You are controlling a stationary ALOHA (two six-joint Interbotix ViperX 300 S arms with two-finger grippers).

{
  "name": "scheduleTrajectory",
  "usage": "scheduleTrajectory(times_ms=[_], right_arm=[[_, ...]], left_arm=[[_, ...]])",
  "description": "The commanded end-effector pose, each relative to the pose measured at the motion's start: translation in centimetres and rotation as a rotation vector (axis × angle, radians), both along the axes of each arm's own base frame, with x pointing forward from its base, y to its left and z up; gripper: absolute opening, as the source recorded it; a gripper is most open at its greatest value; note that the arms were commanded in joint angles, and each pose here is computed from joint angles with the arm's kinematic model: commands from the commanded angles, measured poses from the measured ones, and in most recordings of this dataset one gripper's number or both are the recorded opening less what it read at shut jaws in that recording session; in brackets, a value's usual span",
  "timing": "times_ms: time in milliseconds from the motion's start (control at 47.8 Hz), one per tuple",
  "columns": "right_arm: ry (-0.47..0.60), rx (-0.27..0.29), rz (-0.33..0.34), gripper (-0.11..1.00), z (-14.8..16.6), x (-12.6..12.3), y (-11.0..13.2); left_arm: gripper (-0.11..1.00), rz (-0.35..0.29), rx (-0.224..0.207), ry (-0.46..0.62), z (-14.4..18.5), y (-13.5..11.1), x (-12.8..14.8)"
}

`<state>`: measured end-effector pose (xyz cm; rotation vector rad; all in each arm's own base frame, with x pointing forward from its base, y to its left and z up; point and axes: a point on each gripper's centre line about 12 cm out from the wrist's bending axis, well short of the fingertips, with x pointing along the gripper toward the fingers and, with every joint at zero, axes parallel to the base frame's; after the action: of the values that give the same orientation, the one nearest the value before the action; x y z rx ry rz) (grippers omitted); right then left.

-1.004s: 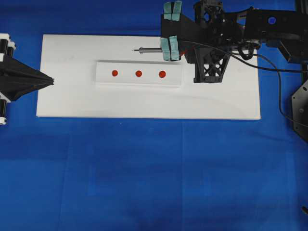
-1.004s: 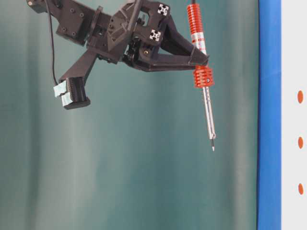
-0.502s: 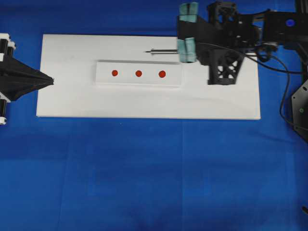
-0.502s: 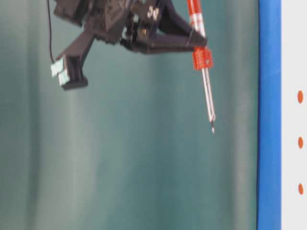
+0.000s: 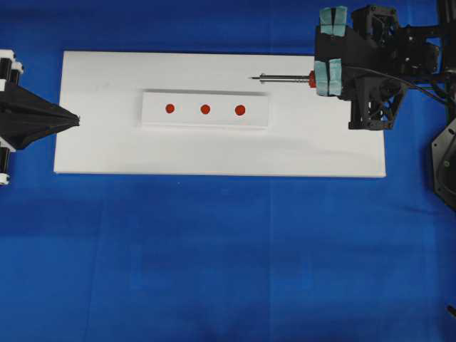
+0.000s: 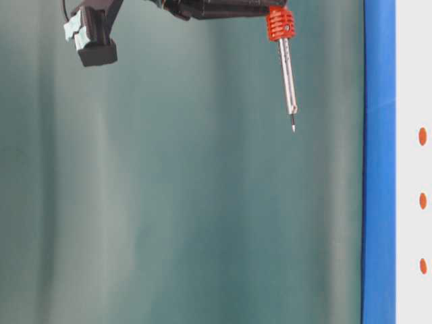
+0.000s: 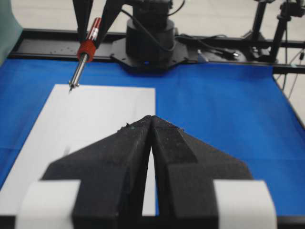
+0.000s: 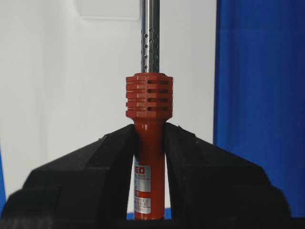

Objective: Touch the tip of the soldering iron to the mark.
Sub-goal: 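Raise the iron and shift it right above the strip, then lower the iron tip onto the rightmost red dot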

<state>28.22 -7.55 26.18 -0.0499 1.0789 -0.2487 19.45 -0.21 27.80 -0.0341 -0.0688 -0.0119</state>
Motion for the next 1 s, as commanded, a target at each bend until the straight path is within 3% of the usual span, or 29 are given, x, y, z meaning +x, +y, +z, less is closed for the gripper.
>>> scheduleTrajectory(times_ms=[0,439,983], right_arm=[[-0.028,-0.006,-0.001,0.07,0.9,-0.1,0.0],[-0.022,-0.001,-0.001,0.06,0.6,0.2,0.0],[0.085,0.037,0.011,0.06,-5.5,2.3,-0.3]], left_arm=[[0.02,-0.002,0.004,-0.015,0.5,0.0,0.1],[0.02,-0.002,0.004,-0.014,0.5,0.0,0.1],[0.02,-0.002,0.006,-0.015,0.5,0.0,0.1]])
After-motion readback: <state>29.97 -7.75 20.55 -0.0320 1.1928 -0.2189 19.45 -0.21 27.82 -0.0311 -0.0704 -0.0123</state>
